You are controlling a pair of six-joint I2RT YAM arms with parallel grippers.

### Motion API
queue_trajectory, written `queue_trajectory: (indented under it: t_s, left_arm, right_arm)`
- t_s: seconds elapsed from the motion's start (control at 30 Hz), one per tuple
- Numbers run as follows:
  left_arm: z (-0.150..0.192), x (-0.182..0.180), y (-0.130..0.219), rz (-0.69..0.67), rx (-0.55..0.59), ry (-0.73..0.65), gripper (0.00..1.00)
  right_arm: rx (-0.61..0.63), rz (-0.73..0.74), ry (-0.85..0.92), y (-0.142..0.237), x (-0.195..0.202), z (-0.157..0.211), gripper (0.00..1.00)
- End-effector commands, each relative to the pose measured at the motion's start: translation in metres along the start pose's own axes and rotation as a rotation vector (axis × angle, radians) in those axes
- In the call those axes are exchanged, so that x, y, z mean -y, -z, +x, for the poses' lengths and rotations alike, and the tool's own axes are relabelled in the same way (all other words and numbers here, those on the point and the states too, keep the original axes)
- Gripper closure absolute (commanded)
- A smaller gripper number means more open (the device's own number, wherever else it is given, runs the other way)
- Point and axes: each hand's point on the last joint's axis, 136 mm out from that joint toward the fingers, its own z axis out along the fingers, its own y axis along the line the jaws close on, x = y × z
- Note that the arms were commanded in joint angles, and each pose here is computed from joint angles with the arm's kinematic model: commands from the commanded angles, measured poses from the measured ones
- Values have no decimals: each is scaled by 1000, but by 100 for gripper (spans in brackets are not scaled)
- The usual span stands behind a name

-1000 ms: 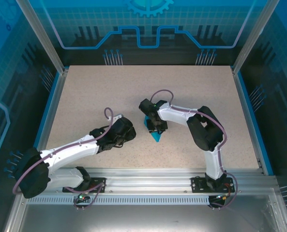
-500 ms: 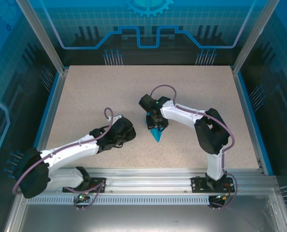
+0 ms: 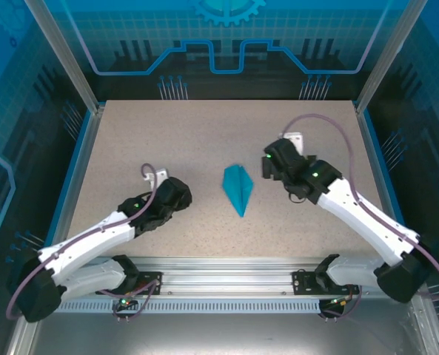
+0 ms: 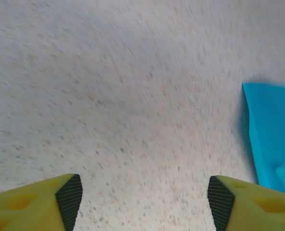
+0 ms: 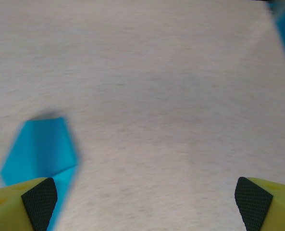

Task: Fold a paper plane with a square sheet of paper (pick it up from the middle)
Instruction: Move the paper plane to the center of the table, then reset both arms

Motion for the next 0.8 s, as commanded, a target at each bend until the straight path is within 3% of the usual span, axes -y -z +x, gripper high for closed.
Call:
queue_trajectory:
  t_s: [0.0,0.13,0.33,0.6,0.77]
  left_arm:
    - [-19,-45,5,-122,108,-49,16]
    - [-39,-75,12,-186,218,-59,2]
    - [-54,-108,3,-303,269,-55,2]
    - [-73,-126,-20,-376,250,-46,1]
    - [-85,-127,-31,-389,269,-88,1]
  right_arm:
    - [11,165,-17,-32,53,14,1]
    - [16,196,20,-73,79,47,1]
    - [-6,91,-1,-128,81,78,1]
    - [266,-103,45,-147,56,44,1]
    - [323,-216,63,-150,42,33,1]
